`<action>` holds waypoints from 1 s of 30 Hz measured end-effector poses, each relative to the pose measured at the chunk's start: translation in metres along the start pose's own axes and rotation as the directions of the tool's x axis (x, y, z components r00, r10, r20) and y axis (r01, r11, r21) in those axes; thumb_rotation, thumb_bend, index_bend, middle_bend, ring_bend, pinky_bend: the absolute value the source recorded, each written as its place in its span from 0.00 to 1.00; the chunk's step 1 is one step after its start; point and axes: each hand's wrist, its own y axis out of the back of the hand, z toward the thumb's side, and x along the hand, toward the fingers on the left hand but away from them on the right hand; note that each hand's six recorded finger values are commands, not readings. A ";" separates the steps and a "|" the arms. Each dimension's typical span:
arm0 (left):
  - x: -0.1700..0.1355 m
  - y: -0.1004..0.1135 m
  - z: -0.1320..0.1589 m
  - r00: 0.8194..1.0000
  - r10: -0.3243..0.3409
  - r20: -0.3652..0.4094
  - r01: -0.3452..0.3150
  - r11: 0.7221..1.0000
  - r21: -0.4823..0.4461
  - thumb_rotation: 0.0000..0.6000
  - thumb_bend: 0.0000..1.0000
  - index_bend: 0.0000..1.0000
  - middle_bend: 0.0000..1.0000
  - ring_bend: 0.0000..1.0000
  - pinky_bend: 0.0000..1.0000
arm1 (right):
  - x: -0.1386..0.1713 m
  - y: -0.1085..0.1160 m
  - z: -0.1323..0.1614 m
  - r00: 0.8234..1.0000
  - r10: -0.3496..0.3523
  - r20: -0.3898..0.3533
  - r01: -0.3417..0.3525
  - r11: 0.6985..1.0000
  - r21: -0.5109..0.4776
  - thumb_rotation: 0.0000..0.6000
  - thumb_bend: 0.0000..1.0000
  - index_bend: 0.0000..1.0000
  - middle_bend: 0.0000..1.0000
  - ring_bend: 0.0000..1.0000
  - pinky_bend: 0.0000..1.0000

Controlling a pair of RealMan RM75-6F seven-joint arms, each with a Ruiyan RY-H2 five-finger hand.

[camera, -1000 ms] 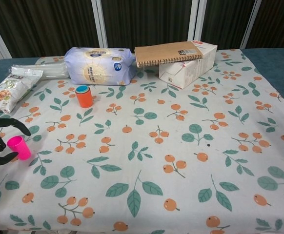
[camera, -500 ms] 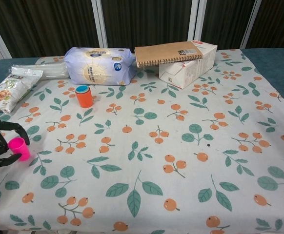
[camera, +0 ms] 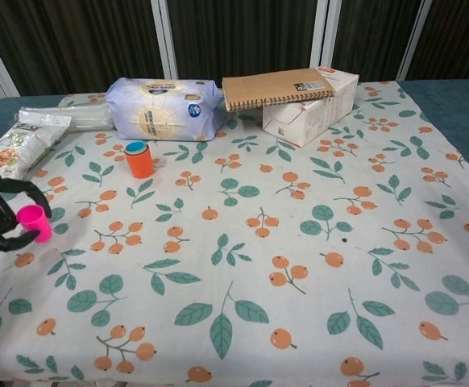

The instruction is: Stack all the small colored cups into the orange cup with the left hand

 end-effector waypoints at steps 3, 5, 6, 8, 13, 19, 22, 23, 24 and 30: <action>0.015 0.016 0.017 0.998 0.051 0.032 -0.050 0.998 -0.038 1.00 0.42 0.58 1.00 1.00 1.00 | -0.001 -0.001 0.001 1.000 0.004 0.000 -0.004 1.000 0.003 1.00 0.21 0.00 0.00 0.00 0.00; 0.032 0.031 0.034 0.994 0.097 0.057 -0.093 0.993 -0.069 1.00 0.42 0.59 1.00 1.00 1.00 | -0.001 -0.002 0.001 1.000 0.007 -0.001 -0.007 1.000 0.006 1.00 0.21 0.00 0.00 0.00 0.00; 0.039 0.038 0.043 0.991 0.117 0.067 -0.111 0.990 -0.086 1.00 0.42 0.59 1.00 1.00 1.00 | -0.002 -0.003 0.001 1.000 0.007 0.000 -0.007 1.000 0.007 1.00 0.21 0.00 0.00 0.00 0.00; 0.060 0.051 0.065 0.983 0.161 0.090 -0.148 0.981 -0.129 1.00 0.42 0.59 1.00 1.00 1.00 | -0.002 -0.003 0.001 1.000 0.006 0.004 -0.006 1.000 0.009 1.00 0.21 0.00 0.00 0.00 0.00; 0.101 0.059 0.101 0.975 0.199 0.098 -0.179 0.966 -0.186 1.00 0.42 0.59 1.00 1.00 1.00 | -0.005 -0.002 -0.003 1.000 0.003 0.024 -0.003 1.000 0.007 1.00 0.21 0.00 0.00 0.00 0.00; 0.137 0.044 0.105 0.981 0.188 0.043 -0.179 0.970 -0.164 1.00 0.42 0.59 1.00 1.00 1.00 | -0.009 -0.002 -0.008 0.999 0.010 0.042 -0.010 1.000 0.004 1.00 0.21 0.00 0.00 0.00 0.00; 0.150 0.037 0.102 0.983 0.183 0.014 -0.179 0.972 -0.151 1.00 0.42 0.59 1.00 1.00 1.00 | -0.010 -0.002 -0.009 0.999 0.010 0.048 -0.011 1.000 0.004 1.00 0.21 0.00 0.00 0.00 0.00; 0.154 0.035 0.101 0.983 0.181 0.003 -0.179 0.973 -0.147 1.00 0.42 0.59 1.00 1.00 1.00 | -0.010 -0.002 -0.009 0.999 0.012 0.048 -0.012 1.000 0.005 1.00 0.21 0.00 0.00 0.00 0.00; 0.156 0.033 0.099 0.984 0.180 -0.005 -0.179 0.973 -0.145 1.00 0.42 0.59 1.00 1.00 1.00 | -0.010 -0.003 -0.009 0.999 0.014 0.048 -0.014 1.000 0.006 1.00 0.21 0.00 0.00 0.00 0.00; 0.166 0.028 0.097 0.985 0.169 -0.028 -0.172 0.973 -0.156 1.00 0.42 0.59 1.00 1.00 1.00 | -0.011 -0.004 -0.009 0.999 0.016 0.049 -0.017 1.000 0.008 1.00 0.21 0.00 0.00 0.00 0.00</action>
